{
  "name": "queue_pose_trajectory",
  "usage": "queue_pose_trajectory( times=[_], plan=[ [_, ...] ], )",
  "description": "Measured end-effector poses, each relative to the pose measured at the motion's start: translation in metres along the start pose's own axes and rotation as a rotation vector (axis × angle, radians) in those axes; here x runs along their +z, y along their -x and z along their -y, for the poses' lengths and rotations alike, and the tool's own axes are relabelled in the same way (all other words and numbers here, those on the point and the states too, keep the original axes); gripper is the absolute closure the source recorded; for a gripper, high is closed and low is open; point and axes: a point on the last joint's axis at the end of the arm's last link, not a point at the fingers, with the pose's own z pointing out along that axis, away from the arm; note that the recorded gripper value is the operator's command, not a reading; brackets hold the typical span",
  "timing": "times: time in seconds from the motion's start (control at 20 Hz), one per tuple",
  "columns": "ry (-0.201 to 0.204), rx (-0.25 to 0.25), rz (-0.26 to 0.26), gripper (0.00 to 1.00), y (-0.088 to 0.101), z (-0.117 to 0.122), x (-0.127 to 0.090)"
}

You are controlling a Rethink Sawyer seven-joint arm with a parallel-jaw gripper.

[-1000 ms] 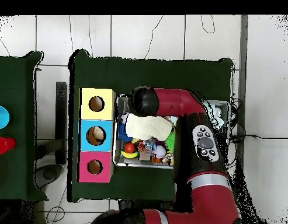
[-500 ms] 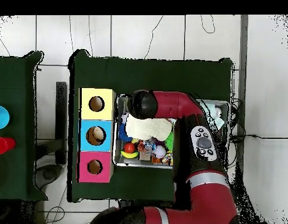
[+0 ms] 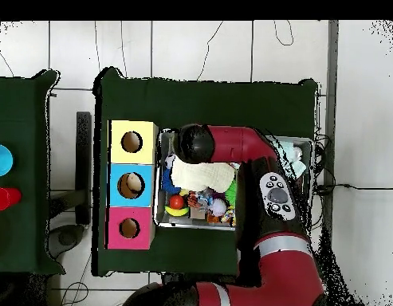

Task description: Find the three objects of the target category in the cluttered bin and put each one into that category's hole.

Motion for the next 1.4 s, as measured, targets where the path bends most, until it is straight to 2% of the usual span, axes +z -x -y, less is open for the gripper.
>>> queue_pose_trajectory(
  times=[0.25,0.9,1.15,1.4],
  plan=[
    [0.007,-0.002,-0.017,0.0,-0.008,-0.004,0.003],
    [0.046,-0.011,-0.108,0.0,-0.053,-0.023,0.024],
    [0.053,-0.009,-0.105,0.0,-0.058,-0.026,0.028],
    [0.05,-0.001,-0.064,0.0,-0.053,-0.022,0.028]
  ],
)
